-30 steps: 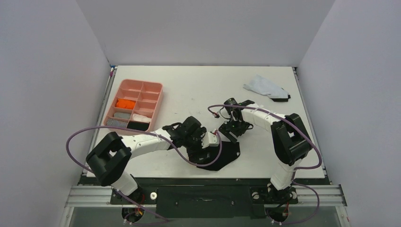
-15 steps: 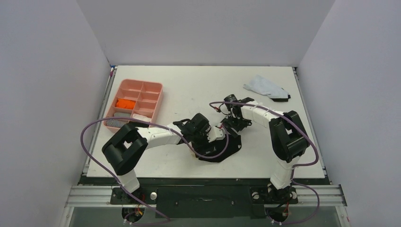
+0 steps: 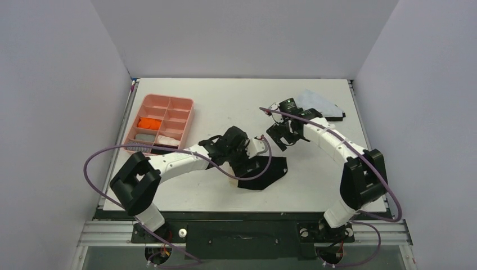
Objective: Roll the underwear
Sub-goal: Move the underwear to the center of the board, then fold the underwear at the center of the board.
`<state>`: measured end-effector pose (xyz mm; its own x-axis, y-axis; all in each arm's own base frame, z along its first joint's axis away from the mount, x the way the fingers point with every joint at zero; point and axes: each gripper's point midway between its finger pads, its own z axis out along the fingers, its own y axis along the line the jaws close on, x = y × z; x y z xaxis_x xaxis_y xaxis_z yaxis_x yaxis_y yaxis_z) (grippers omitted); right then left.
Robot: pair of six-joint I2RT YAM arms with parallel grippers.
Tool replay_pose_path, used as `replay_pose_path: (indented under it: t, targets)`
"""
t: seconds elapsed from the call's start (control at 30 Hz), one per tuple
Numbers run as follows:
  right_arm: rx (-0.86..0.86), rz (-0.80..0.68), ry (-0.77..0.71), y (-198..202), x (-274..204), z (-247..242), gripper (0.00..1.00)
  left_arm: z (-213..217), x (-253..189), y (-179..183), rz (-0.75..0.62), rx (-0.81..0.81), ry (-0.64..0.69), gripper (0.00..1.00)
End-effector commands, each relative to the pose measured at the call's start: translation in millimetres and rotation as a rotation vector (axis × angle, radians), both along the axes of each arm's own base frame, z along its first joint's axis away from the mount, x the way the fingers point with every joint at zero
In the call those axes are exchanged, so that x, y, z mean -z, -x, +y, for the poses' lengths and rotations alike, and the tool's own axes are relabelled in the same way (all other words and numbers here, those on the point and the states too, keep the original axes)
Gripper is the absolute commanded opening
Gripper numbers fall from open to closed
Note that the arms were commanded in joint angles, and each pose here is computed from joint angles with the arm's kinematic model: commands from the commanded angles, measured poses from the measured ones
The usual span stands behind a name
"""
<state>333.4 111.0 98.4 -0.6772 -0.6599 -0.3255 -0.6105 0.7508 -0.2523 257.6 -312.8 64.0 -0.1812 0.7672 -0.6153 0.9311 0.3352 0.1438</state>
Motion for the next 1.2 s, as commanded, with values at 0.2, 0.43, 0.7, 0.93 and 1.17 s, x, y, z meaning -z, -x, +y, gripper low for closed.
replay_pose_path:
  t: [0.2,0.43,0.7,0.93,1.17]
  targets:
    - [0.091,-0.236,-0.004,-2.2,-76.9,-24.1,1.00,31.3,-111.3,-57.4,-0.199,-0.237,0.329,0.97]
    - [0.121,-0.348,-0.077,7.6,-107.4,-32.2,1.00,77.9,-132.1,-76.9,-0.211,-0.343,0.456,0.97]
    - [0.109,-0.428,-0.239,21.8,-134.7,-20.6,1.00,108.1,-135.6,-90.8,-0.190,-0.468,0.506,0.97]
    - [-0.142,-0.081,-0.286,68.8,-69.7,15.2,1.00,122.9,-121.4,-90.1,-0.097,-0.498,0.493,0.97]
    - [-0.477,-0.141,-0.047,100.6,-33.9,62.3,0.94,140.6,-107.4,-70.5,-0.041,-0.480,0.421,0.97]
